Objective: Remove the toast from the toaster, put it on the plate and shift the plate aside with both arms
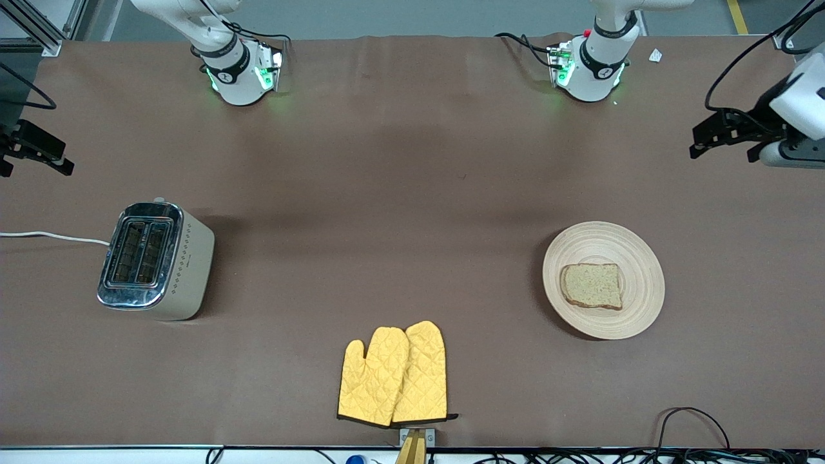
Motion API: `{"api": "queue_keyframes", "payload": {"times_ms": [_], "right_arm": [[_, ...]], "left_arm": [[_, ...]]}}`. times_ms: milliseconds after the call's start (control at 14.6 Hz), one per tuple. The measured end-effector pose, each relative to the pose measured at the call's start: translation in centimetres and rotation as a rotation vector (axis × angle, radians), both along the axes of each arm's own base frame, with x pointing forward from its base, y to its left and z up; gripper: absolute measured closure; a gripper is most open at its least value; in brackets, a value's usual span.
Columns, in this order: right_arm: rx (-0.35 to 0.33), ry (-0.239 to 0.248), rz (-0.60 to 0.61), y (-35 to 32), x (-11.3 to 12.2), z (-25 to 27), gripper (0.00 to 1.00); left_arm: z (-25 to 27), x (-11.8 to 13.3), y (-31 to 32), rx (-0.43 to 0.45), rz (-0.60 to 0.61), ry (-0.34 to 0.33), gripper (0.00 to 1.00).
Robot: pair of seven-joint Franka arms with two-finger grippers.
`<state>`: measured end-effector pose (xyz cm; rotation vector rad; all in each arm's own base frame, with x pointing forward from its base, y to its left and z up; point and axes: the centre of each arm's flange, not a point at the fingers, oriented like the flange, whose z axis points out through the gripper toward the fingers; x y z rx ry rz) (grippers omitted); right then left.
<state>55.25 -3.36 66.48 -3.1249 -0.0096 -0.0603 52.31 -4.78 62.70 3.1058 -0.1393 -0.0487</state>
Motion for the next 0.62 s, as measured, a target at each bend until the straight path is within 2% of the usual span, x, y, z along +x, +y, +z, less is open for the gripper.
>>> {"api": "queue_keyframes", "payload": {"times_ms": [618], "right_arm": [[-0.001,0.0,0.0,-0.01,0.0,0.0,0.0]], "left_arm": [[1.07,-0.05,-0.11,0.045,-0.01,-0.015,0.0]]}}
